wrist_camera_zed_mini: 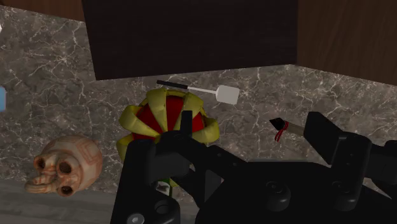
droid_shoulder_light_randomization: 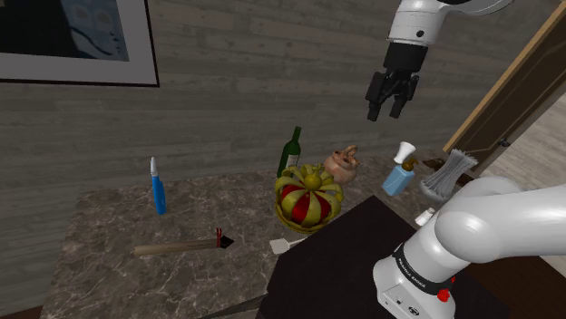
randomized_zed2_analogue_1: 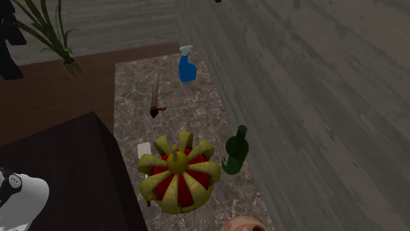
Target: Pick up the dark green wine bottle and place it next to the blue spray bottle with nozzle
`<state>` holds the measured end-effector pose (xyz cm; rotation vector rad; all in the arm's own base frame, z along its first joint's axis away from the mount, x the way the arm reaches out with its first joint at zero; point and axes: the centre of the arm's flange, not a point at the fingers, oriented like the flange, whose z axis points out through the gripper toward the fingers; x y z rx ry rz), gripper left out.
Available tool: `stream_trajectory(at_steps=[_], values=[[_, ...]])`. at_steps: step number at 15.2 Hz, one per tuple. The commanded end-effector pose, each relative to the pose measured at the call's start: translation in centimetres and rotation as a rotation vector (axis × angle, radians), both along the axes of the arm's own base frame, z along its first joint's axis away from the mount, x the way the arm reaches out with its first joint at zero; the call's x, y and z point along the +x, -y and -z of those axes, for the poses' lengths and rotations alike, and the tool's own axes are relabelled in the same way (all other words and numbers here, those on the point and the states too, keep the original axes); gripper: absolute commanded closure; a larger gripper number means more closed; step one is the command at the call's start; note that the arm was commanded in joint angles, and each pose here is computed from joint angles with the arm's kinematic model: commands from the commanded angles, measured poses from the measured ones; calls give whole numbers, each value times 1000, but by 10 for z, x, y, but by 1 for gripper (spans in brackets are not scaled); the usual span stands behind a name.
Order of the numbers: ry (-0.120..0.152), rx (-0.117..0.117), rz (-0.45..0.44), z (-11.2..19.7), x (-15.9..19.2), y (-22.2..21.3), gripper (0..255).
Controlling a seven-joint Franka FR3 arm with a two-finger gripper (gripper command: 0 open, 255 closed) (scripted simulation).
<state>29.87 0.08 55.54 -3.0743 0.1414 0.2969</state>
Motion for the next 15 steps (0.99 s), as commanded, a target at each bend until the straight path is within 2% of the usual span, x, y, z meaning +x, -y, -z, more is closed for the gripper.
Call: stream_trajectory(at_steps=[1, 15], values=[[0, 0, 0, 0, 0, 0, 0], [98, -23, 17, 118, 114, 52, 0]])
